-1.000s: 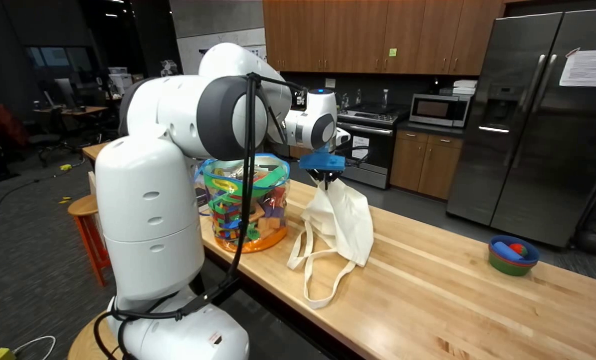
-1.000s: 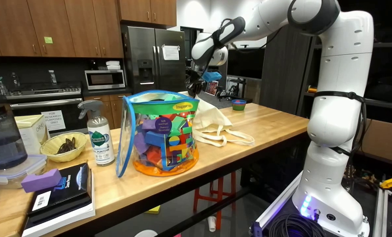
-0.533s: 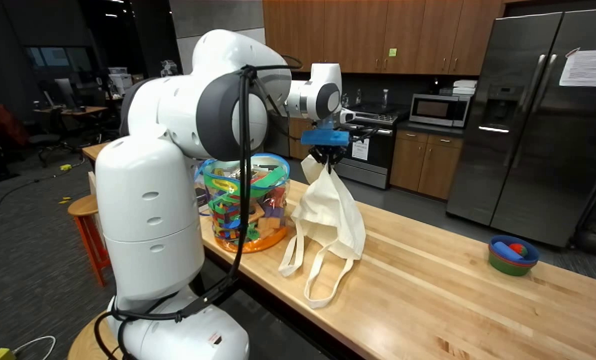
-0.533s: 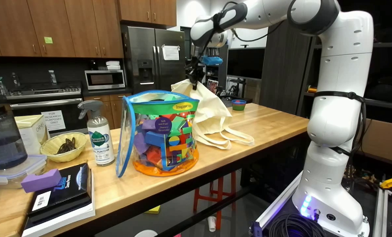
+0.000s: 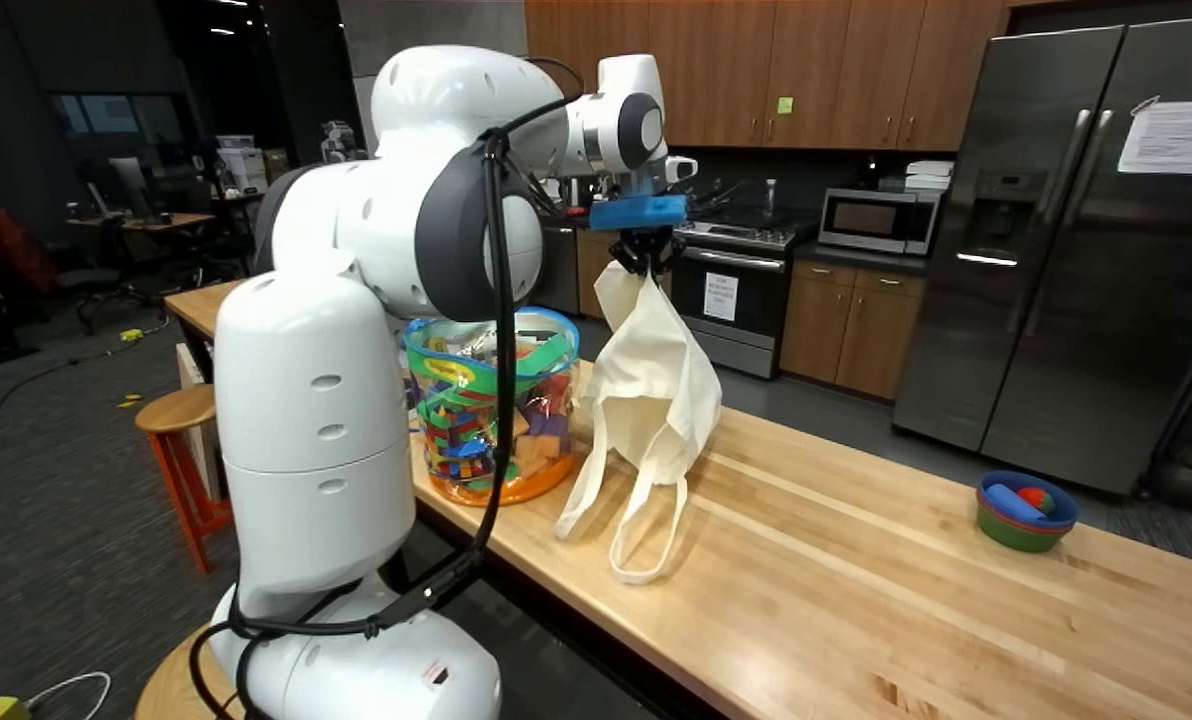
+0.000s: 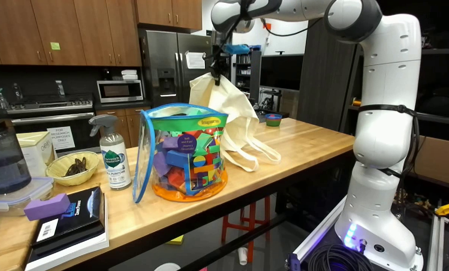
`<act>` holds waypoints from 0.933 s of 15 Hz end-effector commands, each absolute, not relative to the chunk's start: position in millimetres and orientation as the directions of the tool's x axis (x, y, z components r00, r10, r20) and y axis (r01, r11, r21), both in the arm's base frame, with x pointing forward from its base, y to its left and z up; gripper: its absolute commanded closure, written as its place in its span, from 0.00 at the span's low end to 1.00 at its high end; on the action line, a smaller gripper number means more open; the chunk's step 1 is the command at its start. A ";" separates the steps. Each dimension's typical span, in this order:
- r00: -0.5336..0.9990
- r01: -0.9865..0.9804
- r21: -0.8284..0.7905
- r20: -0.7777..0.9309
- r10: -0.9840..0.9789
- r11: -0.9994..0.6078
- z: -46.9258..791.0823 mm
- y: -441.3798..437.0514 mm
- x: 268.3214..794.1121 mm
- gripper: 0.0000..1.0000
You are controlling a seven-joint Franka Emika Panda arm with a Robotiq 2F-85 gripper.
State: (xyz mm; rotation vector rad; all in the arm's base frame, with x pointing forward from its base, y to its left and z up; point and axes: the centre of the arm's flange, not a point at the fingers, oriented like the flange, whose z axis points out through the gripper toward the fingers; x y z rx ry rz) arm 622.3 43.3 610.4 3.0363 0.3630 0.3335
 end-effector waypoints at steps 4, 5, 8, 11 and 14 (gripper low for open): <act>0.932 0.244 0.169 0.232 0.279 -0.955 697.1 113.7 653.8 0.99; 0.929 0.240 0.184 0.242 0.281 -0.953 707.8 120.9 651.4 0.99; 0.920 0.220 0.225 0.275 0.278 -0.949 738.1 135.8 643.0 0.99; 0.901 0.210 0.249 0.325 0.286 -0.946 767.5 147.8 624.5 0.99; 0.874 0.216 0.280 0.372 0.313 -0.935 790.5 167.9 603.0 0.99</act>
